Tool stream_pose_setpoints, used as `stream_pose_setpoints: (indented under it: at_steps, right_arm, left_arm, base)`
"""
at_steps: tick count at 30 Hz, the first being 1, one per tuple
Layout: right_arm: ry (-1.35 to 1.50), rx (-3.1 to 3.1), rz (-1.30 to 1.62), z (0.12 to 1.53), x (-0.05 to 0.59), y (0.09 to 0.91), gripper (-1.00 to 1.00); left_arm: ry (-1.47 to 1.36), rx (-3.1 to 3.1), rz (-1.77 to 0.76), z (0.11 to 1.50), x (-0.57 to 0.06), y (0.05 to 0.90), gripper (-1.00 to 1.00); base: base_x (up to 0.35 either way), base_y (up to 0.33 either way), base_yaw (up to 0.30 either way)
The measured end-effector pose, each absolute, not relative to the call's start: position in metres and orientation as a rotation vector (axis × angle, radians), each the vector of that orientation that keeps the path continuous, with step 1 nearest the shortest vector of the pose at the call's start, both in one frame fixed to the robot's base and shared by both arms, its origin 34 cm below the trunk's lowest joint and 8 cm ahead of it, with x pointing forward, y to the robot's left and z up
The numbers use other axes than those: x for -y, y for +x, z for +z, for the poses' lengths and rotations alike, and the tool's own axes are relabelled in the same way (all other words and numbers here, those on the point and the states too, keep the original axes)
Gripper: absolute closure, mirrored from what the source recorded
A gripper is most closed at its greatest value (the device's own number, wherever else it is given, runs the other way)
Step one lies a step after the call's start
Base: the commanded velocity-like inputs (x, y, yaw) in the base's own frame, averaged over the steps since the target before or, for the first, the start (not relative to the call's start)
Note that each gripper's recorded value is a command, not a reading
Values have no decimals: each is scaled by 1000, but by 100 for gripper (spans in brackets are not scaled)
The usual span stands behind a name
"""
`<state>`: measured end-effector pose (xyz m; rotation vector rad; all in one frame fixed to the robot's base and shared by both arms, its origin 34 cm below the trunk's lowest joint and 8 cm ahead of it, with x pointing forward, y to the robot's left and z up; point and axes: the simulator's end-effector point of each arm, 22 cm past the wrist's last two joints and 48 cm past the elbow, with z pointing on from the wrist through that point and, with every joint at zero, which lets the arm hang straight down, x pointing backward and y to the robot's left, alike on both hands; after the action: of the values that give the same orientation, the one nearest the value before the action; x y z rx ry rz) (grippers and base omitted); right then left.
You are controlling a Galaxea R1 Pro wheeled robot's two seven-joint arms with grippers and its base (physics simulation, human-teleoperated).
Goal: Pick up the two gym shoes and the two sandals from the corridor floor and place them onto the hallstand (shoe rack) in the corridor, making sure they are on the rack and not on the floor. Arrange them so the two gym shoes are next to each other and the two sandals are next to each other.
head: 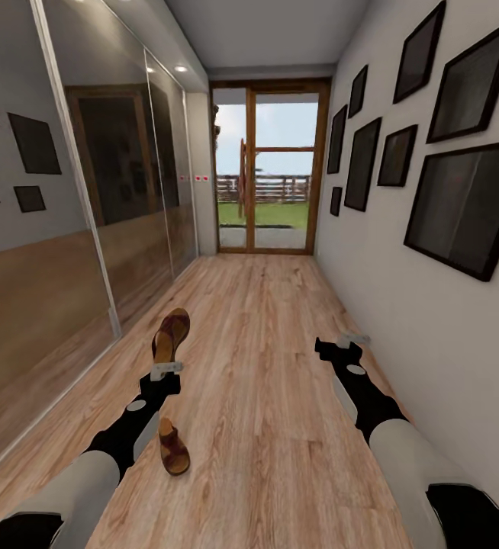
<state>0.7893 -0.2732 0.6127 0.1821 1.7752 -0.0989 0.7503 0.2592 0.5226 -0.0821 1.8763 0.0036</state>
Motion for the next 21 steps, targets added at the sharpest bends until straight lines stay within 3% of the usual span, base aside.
stream_pose_setpoints:
  at_steps: [21]
  right_arm:
    - [182,-1775,-99,613,273,789,-100]
  left_arm:
    - [-82,-1876,4,523,-259,750,100]
  base:
    - [349,-139,0]
